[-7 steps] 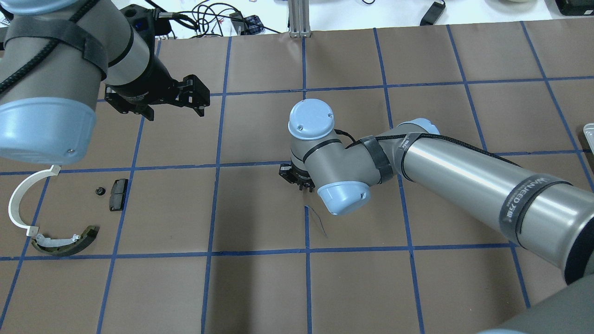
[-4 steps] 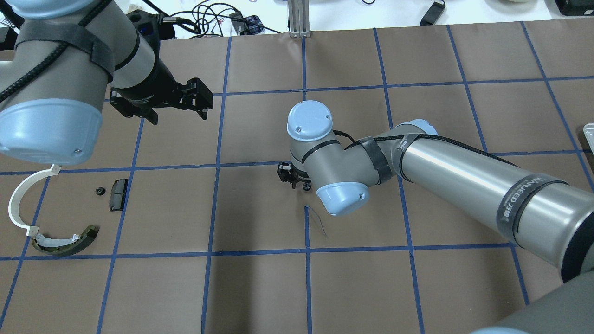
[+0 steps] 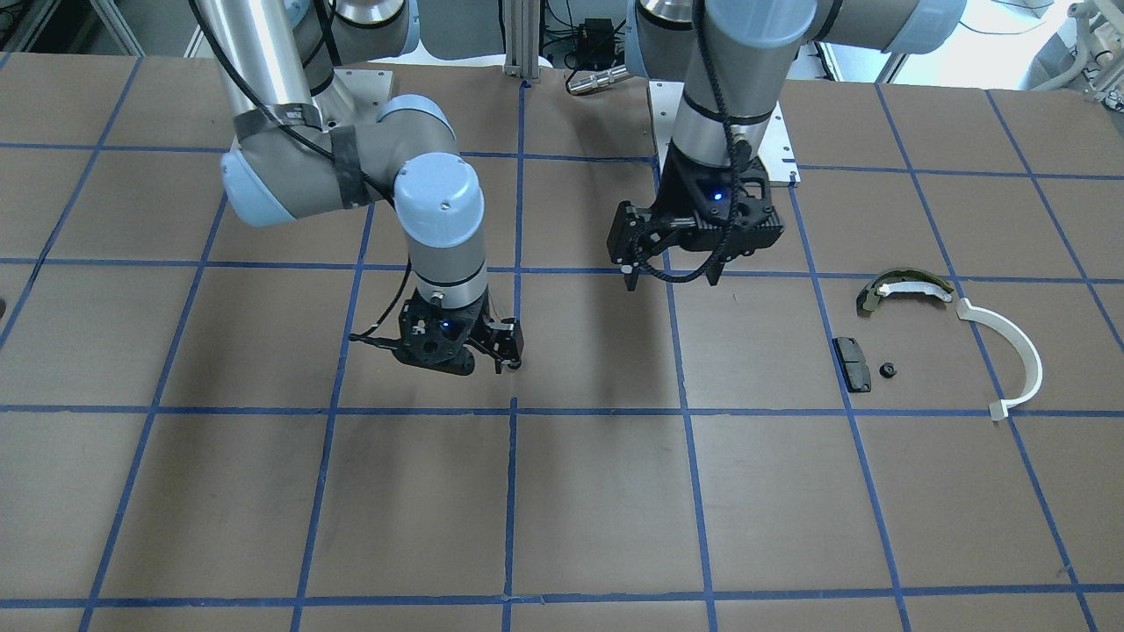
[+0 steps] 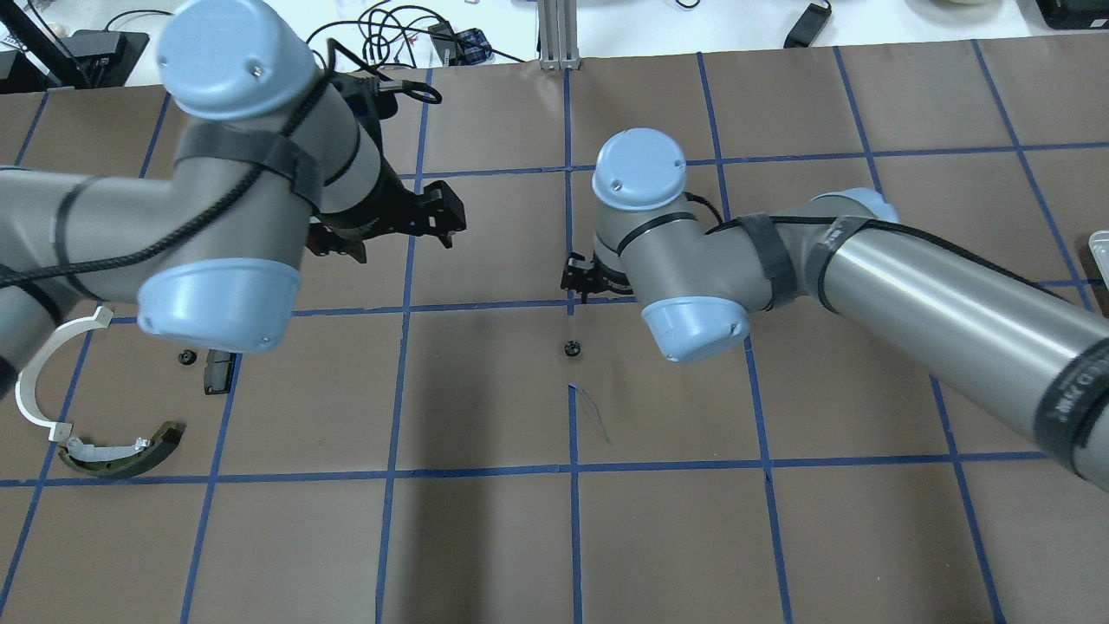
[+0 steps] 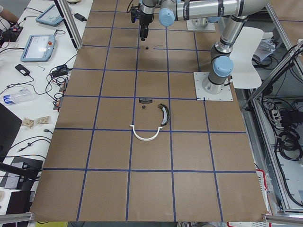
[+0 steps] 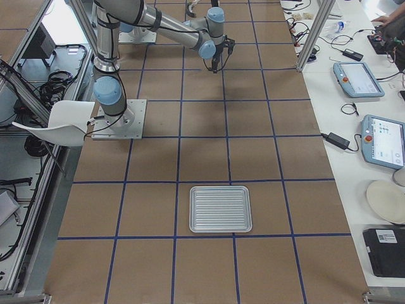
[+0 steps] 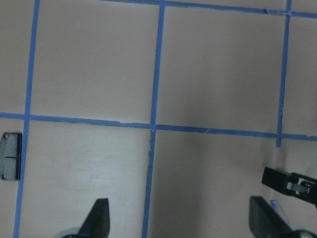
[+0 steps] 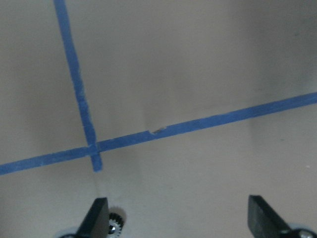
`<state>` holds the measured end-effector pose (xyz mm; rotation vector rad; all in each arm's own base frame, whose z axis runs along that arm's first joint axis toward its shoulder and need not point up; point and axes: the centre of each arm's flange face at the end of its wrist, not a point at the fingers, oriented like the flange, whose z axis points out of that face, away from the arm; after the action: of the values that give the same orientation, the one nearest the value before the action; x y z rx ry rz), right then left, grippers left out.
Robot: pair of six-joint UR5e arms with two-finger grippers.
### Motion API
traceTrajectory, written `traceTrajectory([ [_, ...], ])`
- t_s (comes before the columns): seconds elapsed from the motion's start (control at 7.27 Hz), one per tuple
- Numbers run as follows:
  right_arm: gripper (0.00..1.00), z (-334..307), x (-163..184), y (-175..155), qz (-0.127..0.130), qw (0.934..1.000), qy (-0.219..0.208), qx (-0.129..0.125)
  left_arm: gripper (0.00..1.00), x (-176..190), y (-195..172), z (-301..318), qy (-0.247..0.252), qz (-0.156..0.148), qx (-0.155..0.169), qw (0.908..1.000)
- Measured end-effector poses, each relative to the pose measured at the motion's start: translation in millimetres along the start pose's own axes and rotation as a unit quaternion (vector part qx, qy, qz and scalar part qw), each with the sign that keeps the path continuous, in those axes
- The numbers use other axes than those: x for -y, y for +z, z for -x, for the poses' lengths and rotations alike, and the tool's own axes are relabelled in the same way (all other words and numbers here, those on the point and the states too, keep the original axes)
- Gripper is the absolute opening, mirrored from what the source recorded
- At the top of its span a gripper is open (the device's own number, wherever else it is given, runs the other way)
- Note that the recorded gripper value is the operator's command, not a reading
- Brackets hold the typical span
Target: Place bearing gear from tray to pile
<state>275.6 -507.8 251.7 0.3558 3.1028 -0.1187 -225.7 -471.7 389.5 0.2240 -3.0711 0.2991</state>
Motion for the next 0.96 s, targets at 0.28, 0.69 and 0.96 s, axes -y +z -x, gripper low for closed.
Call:
traceTrajectory([
  [0.28, 1.0, -81.6, 35.5, -47.6, 0.012, 0.9999, -0.002, -0.009, 1.0, -23.6, 58.8, -50.7, -0.004, 0.018, 0.0, 0.9998],
  [0.69, 1.0, -178.7, 44.4, -106.3, 0.048, 0.9988, -0.003, 0.007, 1.0, -57.4, 161.5, -110.7, 0.023, 0.067, 0.013, 0.9974],
  [0.96, 1.0, -200.7, 29.6, -155.3, 0.054, 0.9985, 0.002, 0.006, 1.0, -72.9, 210.8, -131.5, 0.038, 0.073, 0.013, 0.9965],
])
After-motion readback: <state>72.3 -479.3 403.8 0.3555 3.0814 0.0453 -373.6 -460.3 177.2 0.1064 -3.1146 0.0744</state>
